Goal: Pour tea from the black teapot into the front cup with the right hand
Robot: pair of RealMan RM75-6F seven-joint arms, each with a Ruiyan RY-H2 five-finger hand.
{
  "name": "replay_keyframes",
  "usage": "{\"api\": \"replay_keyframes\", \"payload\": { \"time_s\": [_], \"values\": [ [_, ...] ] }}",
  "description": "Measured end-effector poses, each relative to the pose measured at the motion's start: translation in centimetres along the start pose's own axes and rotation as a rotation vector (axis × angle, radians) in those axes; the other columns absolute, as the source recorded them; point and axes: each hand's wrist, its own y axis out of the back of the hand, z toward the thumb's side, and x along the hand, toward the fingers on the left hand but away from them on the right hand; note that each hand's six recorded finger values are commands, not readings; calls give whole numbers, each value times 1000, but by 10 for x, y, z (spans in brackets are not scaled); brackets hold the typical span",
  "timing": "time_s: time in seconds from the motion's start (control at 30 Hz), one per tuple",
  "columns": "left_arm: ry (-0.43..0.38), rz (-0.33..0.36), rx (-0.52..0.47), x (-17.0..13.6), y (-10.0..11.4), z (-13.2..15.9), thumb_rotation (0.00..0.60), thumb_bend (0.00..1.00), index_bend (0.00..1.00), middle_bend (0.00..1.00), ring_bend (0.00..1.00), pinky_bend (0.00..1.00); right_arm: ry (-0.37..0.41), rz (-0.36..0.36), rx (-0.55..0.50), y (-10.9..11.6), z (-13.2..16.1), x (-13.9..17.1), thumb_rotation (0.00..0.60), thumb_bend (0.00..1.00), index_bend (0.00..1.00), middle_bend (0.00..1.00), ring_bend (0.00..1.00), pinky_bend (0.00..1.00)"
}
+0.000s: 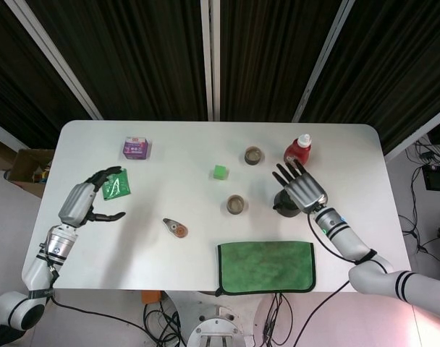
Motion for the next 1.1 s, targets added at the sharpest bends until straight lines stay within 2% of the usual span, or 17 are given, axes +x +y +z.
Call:
{"api": "replay_keyframes", "payload": {
  "time_s": [0.43, 0.6, 0.83, 0.9, 1.1],
  "values": [
    [20, 6, 3, 1, 5, -6, 600, 113, 136, 185, 173, 260, 5, 45, 12, 21, 3, -31, 600, 314, 0, 0, 0, 0],
    [13, 3, 2, 0, 5, -5, 600, 114, 136, 185, 172, 260, 13, 78, 3, 20, 1, -23, 600, 297, 0, 0, 0, 0],
    [6, -9, -1, -2, 1, -3, 600, 114, 136, 185, 173, 260, 35, 158, -12, 23, -6, 7, 600, 296, 0, 2, 0, 0],
    [4, -12, -1, -2, -1, -2, 600, 114, 136, 185, 173, 260, 25, 179, -19, 24, -11, 13, 600, 296, 0, 23, 0, 0],
    [-1, -22, 1, 0, -5, 0, 600, 114, 138, 185, 172, 261, 21, 232, -39, 27, -12, 22, 600, 289, 11, 179, 1, 0]
  ]
}}
